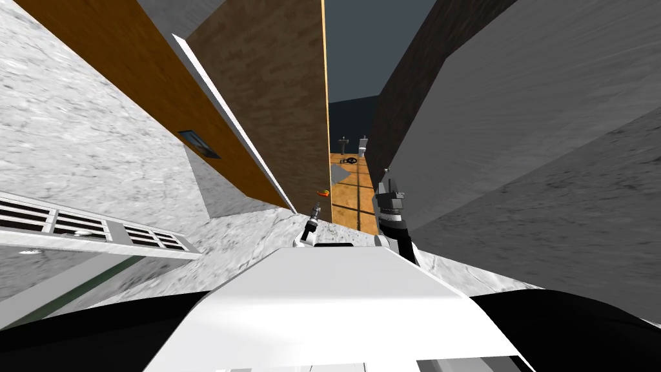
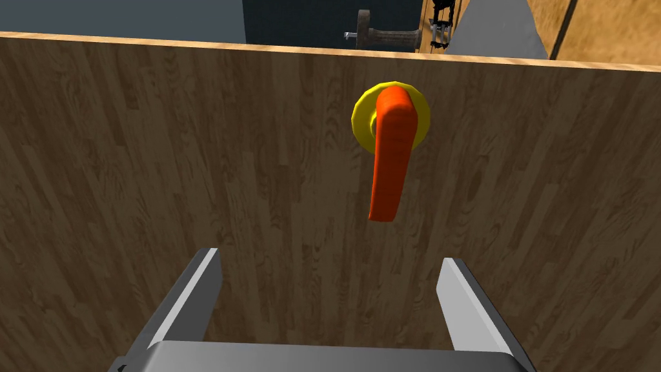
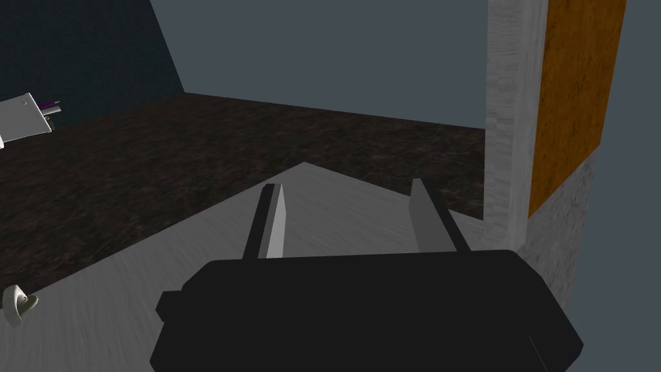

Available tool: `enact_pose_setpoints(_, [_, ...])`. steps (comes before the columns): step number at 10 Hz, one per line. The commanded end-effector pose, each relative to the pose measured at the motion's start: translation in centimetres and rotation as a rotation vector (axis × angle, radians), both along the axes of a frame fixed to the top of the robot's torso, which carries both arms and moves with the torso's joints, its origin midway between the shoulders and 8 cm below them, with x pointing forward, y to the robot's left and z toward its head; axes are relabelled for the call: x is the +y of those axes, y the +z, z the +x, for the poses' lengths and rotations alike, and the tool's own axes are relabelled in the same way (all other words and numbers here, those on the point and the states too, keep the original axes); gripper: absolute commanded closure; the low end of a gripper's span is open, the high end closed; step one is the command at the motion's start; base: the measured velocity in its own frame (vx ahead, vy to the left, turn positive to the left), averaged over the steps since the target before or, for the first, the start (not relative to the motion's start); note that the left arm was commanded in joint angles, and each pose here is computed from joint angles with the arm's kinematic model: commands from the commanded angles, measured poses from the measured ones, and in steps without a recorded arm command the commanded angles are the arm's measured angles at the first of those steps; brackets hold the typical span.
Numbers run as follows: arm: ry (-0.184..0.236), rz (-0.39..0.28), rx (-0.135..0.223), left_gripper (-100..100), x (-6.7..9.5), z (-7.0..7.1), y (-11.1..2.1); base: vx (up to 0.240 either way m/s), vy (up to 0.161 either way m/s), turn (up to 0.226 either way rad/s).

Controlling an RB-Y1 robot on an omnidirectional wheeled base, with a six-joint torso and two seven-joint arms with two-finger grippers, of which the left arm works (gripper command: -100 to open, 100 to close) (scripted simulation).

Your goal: Push the door open

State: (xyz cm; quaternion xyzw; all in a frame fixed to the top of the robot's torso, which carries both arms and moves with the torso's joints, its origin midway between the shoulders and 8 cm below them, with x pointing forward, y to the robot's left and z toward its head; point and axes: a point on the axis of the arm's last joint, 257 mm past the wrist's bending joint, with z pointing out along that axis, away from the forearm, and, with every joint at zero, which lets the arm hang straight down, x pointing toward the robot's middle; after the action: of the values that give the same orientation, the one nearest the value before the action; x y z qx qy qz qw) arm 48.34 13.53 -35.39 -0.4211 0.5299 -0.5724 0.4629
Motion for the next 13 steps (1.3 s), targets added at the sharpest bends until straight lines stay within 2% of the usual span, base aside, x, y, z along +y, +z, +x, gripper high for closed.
enact_pose_setpoints(1, [-0.007,0.003,0.017,-100,-0.4,0.0,-0.8,0.041,0.095,-0.048])
enact_pose_setpoints(2, [-0.007,0.003,0.017,-100,-0.4,0.0,-0.8,0.031,0.062,-0.022])
enact_pose_setpoints(10, [-0.038,0.011,0.081,-100,-2.3,-0.6,-3.7,0.041,0.070,-0.046])
enact_pose_setpoints(13, [-0.027,0.028,0.077,-100,-1.0,-0.5,-3.7,0.098,-0.004,-0.022])
